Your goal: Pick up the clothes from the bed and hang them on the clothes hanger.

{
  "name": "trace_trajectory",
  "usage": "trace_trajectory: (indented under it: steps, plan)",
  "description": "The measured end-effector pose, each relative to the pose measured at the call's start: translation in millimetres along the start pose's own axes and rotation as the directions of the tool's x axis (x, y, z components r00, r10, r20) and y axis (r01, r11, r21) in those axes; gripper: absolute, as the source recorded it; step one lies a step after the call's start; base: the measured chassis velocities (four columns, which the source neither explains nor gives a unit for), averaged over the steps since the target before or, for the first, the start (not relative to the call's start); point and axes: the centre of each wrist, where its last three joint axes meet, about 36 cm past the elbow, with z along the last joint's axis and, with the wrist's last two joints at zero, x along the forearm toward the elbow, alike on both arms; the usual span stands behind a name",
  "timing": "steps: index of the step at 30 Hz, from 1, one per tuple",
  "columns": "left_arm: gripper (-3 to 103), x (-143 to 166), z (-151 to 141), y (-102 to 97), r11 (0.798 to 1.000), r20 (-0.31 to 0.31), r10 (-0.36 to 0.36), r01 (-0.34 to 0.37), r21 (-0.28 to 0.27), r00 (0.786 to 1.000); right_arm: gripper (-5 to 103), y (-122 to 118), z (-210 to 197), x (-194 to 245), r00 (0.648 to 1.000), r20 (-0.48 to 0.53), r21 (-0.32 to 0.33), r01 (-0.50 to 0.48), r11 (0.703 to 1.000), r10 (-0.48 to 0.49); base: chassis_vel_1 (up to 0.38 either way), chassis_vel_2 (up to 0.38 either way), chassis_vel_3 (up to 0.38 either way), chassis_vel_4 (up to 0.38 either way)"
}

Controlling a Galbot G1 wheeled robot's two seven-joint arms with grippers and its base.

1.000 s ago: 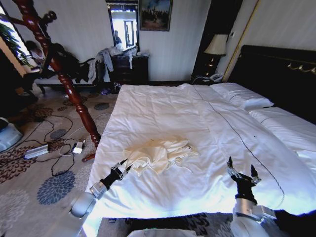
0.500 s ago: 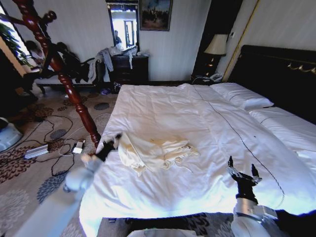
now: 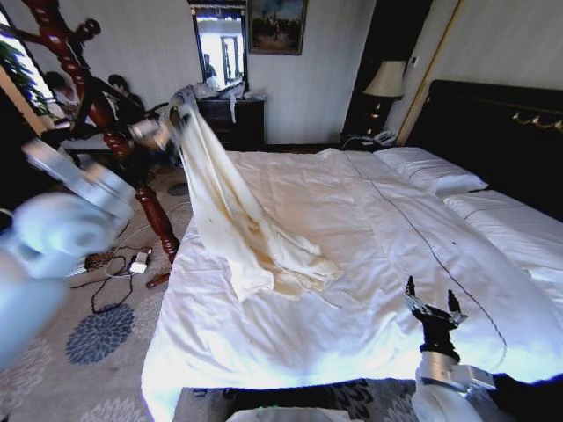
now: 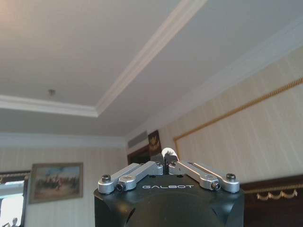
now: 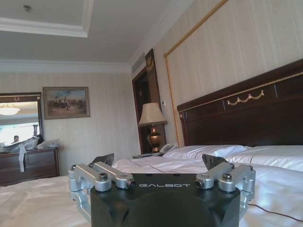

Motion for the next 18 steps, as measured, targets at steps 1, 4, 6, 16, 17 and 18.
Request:
trace_trajectory:
  steps: [1,4,6,16,17,18]
  plan:
    - [0,-4,-18,4.3,1.0,0.024,-0.003,0.003,0.0,1.0,100,0,0,0,1.0,0.0,0.001,0.003,1.0,-0.003,0.0,0.0,0.0,0.0]
    - [0,-7,-34,11.0,1.0,0.051,-0.012,0.012,-0.002,0.999,100,0,0,-1,1.0,-0.001,0.002,0.006,1.0,-0.006,0.0,0.0,0.0,0.0]
    - [0,-15,-54,25.3,0.999,0.094,-0.034,0.034,0.005,0.995,100,0,0,-1,1.0,-0.003,0.006,0.01,1.0,-0.01,0.0,0.0,0.0,0.0]
    - [0,-32,-11,29.8,0.987,0.055,-0.031,0.021,0.16,0.998,100,-3,11,1,1.0,-0.026,0.013,0.006,1.0,-0.005,0.0,0.0,0.0,0.0]
    - [0,-33,19,22.9,0.982,0.008,-0.025,0.023,0.186,1.0,100,-3,14,1,1.0,-0.031,0.012,0.001,1.0,-0.001,0.0,0.0,0.0,0.0]
    - [0,-33,19,22.9,0.982,0.008,-0.025,0.023,0.186,1.0,100,-3,14,1,1.0,-0.031,0.012,0.001,1.0,-0.001,0.0,0.0,0.0,0.0]
